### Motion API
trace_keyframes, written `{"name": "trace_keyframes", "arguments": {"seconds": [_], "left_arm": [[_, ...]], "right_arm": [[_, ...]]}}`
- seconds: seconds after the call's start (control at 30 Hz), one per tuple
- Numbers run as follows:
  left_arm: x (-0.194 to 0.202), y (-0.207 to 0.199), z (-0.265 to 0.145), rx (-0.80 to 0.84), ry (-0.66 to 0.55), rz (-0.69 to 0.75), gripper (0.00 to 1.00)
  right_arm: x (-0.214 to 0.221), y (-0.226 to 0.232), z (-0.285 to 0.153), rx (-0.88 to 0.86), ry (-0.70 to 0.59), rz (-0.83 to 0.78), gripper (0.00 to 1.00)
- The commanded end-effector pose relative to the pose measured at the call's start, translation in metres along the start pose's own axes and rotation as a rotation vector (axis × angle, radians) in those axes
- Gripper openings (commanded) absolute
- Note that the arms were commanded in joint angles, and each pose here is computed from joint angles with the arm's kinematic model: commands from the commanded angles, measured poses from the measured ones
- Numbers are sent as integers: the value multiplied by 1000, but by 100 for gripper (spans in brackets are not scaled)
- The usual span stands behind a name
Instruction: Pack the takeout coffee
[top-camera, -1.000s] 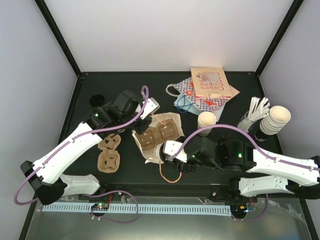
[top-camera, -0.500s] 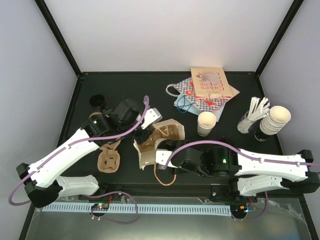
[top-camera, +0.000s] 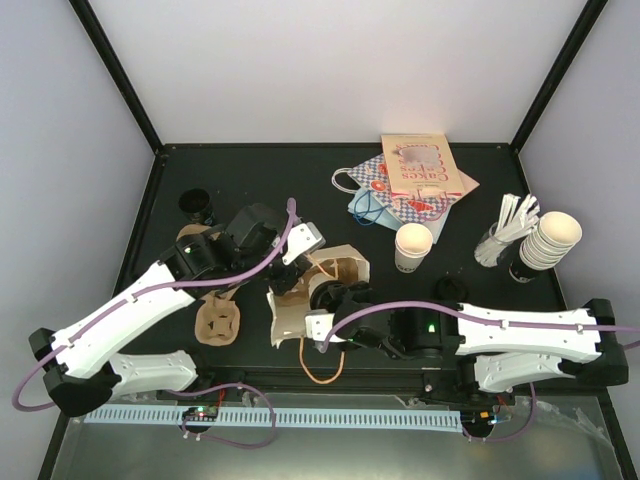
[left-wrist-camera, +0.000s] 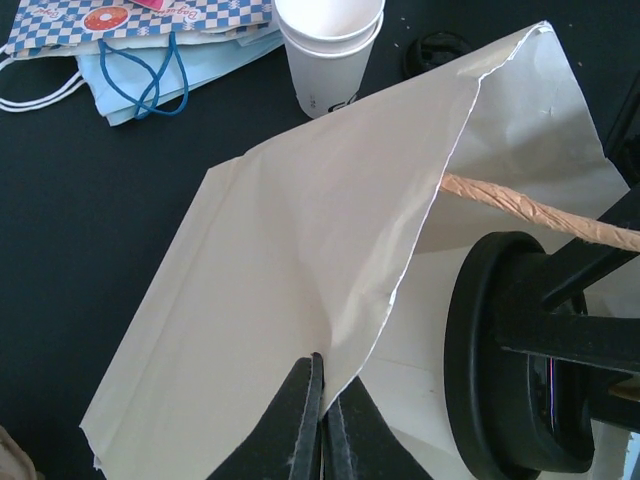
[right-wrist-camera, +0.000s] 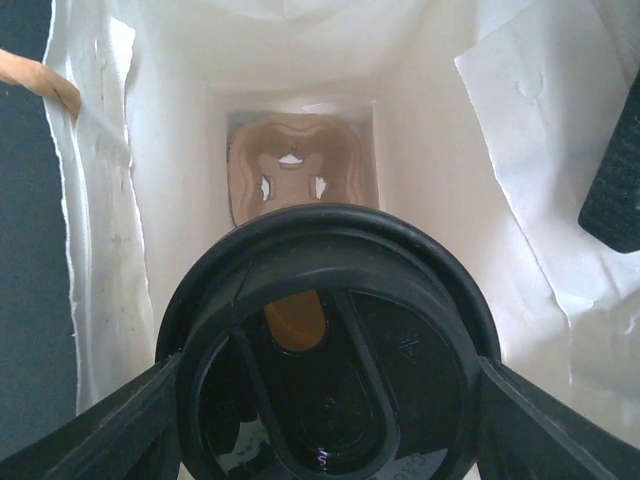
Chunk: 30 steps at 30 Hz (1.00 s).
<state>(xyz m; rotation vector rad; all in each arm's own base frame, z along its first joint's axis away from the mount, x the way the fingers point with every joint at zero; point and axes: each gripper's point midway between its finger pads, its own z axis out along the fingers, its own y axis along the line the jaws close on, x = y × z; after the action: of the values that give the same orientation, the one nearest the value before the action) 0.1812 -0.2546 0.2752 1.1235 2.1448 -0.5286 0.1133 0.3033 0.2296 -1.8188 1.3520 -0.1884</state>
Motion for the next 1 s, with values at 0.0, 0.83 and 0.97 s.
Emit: {"name": "trace_keyframes", "arguments": {"seconds": [0.0, 0.83, 0.97], "left_arm": [[7, -6, -5, 25, 15, -11, 3], [4, -12, -12, 38, -22, -30, 3], [3, -16, -13, 59, -28, -33, 4]], "right_arm": [[-9, 1, -1, -9, -34, -7, 57], [3, 34, 26, -78, 51, -38, 57], [7, 41, 29, -82, 52, -23, 56]]}}
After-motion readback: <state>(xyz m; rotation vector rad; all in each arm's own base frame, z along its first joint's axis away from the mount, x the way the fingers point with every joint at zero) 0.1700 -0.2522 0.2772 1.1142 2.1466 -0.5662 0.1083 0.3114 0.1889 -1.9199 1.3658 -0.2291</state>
